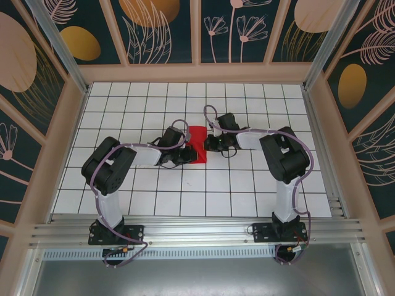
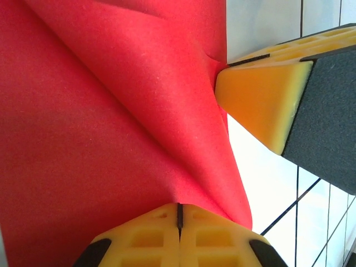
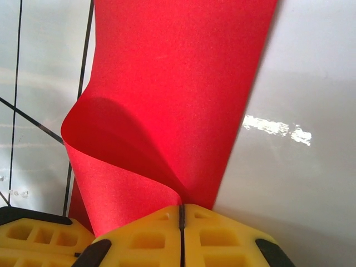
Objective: Fold a paper plane with a square sheet of paper (pick it up from the middle)
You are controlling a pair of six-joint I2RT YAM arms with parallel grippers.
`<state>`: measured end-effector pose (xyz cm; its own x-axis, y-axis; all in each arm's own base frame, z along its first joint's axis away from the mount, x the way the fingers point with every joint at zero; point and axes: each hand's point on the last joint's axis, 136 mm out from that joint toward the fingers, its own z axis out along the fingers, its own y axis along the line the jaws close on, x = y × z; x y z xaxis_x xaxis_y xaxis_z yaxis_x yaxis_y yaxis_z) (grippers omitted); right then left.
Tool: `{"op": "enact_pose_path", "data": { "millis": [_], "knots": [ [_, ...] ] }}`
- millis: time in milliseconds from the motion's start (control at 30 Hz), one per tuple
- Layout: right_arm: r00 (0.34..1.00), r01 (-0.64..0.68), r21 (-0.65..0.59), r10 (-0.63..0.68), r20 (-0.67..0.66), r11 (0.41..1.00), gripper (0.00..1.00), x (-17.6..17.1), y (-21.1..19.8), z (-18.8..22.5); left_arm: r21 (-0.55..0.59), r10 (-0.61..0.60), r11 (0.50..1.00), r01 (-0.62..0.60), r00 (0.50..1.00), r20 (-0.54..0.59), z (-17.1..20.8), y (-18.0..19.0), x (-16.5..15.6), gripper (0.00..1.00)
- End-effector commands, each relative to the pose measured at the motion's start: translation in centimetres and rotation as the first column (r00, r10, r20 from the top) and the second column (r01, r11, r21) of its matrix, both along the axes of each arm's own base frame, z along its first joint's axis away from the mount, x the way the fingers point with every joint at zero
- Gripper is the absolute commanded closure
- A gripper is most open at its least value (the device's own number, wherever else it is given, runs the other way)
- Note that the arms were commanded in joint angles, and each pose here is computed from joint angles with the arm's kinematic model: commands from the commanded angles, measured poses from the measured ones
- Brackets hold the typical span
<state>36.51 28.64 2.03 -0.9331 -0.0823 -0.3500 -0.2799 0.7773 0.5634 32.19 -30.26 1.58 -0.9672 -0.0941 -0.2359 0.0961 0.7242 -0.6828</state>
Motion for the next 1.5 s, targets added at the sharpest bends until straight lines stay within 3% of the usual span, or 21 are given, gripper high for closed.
{"op": "enact_pose_path", "data": {
  "millis": [0, 233, 533, 933, 1467],
  "knots": [
    [1.0, 0.009, -0.064, -0.009, 0.004, 0.998, 0.92, 0.5, -0.6, -1.2, 0.049, -0.001, 0.999, 0.001, 1.0, -0.003, 0.2, 0.7, -0.4, 0.92],
    [1.0, 0.013, -0.087, -0.013, -0.006, 0.996, 0.92, 0.3, -0.9, -1.8, 0.021, 0.002, 1.0, -0.002, 0.999, 0.036, 2.1, 0.2, 0.4, 0.88],
    [1.0, 0.017, -0.099, -0.019, -0.017, 0.995, 0.93, 0.1, -1.1, -2.2, -0.08, 0.081, 0.995, -0.067, 0.978, 0.191, 7.4, -0.4, 3.3, 0.83],
    [1.0, 0.013, -0.096, -0.015, -0.023, 0.995, 0.93, 0.0, -1.1, -2.4, -0.138, 0.108, 0.987, -0.086, 0.98, 0.167, 6.0, -1.6, 6.0, 0.85],
    [0.999, 0.019, -0.1, -0.022, -0.026, 0.995, 0.93, 0.0, -1.1, -2.4, -0.091, 0.113, 0.991, -0.103, 0.988, 0.106, 2.4, -0.8, 5.9, 0.85]
  ]
}}
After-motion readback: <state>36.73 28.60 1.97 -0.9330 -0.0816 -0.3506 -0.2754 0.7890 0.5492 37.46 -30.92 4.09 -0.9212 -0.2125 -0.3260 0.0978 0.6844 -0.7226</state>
